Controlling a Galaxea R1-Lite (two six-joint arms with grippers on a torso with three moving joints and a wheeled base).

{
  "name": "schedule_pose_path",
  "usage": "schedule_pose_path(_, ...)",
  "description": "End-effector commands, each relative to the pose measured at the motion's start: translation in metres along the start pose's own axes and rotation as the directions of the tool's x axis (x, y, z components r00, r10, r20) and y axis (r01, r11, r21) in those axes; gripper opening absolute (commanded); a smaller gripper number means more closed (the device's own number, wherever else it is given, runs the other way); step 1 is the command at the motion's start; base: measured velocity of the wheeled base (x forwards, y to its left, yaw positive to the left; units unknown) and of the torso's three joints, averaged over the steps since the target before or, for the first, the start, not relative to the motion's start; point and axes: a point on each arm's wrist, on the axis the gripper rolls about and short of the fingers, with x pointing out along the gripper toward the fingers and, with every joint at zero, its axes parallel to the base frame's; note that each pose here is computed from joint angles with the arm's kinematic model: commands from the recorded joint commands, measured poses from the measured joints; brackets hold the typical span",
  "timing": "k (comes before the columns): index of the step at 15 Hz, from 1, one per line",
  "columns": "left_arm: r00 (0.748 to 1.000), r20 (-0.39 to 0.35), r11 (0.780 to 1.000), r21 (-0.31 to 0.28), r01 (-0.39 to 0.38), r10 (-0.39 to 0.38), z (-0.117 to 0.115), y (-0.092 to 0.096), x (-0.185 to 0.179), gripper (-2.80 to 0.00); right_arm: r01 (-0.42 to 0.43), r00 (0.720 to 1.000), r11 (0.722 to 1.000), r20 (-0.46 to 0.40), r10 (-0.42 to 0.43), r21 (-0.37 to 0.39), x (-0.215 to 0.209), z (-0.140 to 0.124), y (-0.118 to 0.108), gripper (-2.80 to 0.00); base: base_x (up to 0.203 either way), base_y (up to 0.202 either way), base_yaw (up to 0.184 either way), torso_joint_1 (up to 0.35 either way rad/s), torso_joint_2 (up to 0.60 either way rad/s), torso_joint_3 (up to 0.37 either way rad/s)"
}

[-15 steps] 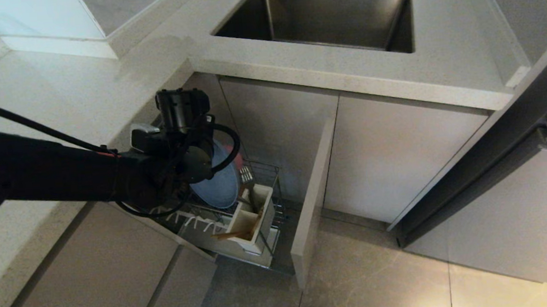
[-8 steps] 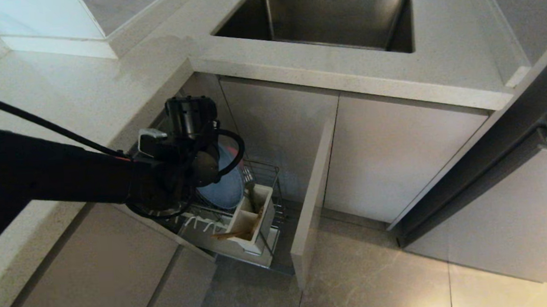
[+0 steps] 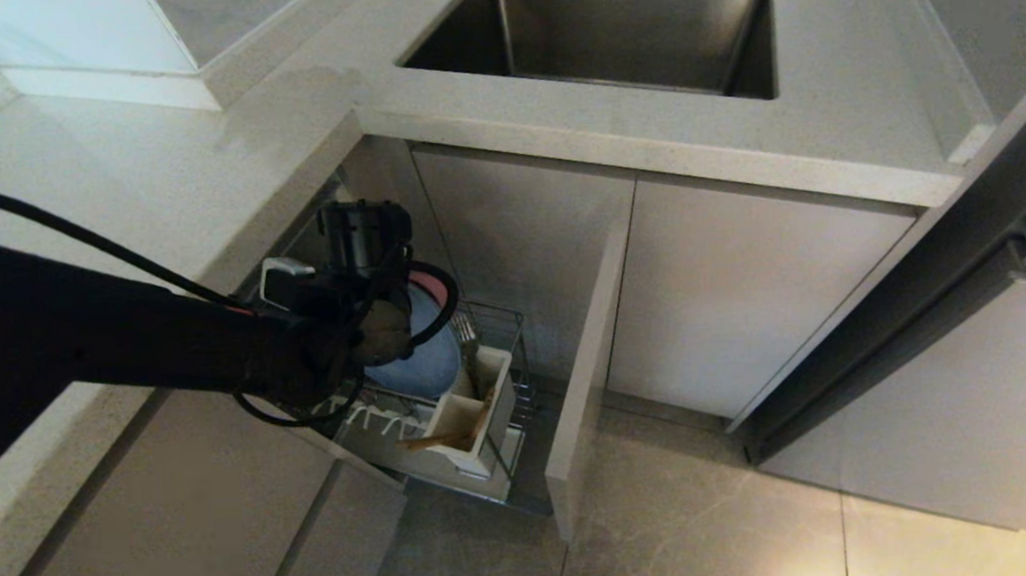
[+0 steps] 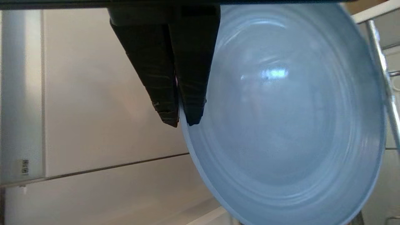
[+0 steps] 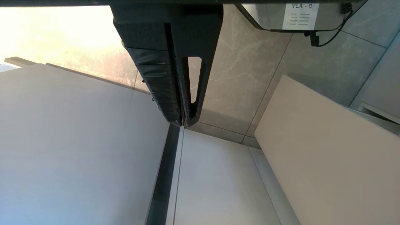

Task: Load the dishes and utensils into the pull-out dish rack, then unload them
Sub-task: Take the plate out of the cupboard

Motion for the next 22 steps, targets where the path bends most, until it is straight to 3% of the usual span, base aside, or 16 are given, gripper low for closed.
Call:
schedule_pose_path(1, 1.0, 0.004, 1.0, 0.001, -0.013, 0.013, -0.001, 0.005, 0.001, -2.8, 0.0, 1.0, 1.0, -0.001, 0.0, 0.0, 0.0, 0.0, 0.0, -2.8, 0.0, 0.0, 0.0, 0.0, 0.0, 0.0)
schedule_pose_path(9, 0.998, -0.007, 0.998, 0.015, -0.058, 0.058, -0.01, 0.021, 0.006, -2.8, 0.0, 1.0, 1.0, -0.002, 0.0, 0.0, 0.0, 0.0, 0.0, -2.8, 0.0, 0.0, 0.0, 0.0, 0.0, 0.0)
schedule_pose_path(16, 0.992, -0.019, 0.991, 0.068, -0.119, 0.121, -0.015, 0.03, 0.007, -2.8, 0.0, 1.0, 1.0, -0.001, 0.0, 0.0, 0.0, 0.0, 0.0, -2.8, 0.0, 0.0, 0.0, 0.0, 0.0, 0.0)
schedule_pose_path(22, 0.99, -0.02, 0.988, 0.064, -0.138, 0.139, -0.015, 0.033, 0.007, -2.8, 0.0, 1.0, 1.0, -0.001, 0.0, 0.0, 0.0, 0.0, 0.0, -2.8, 0.0, 0.0, 0.0, 0.0, 0.0, 0.0)
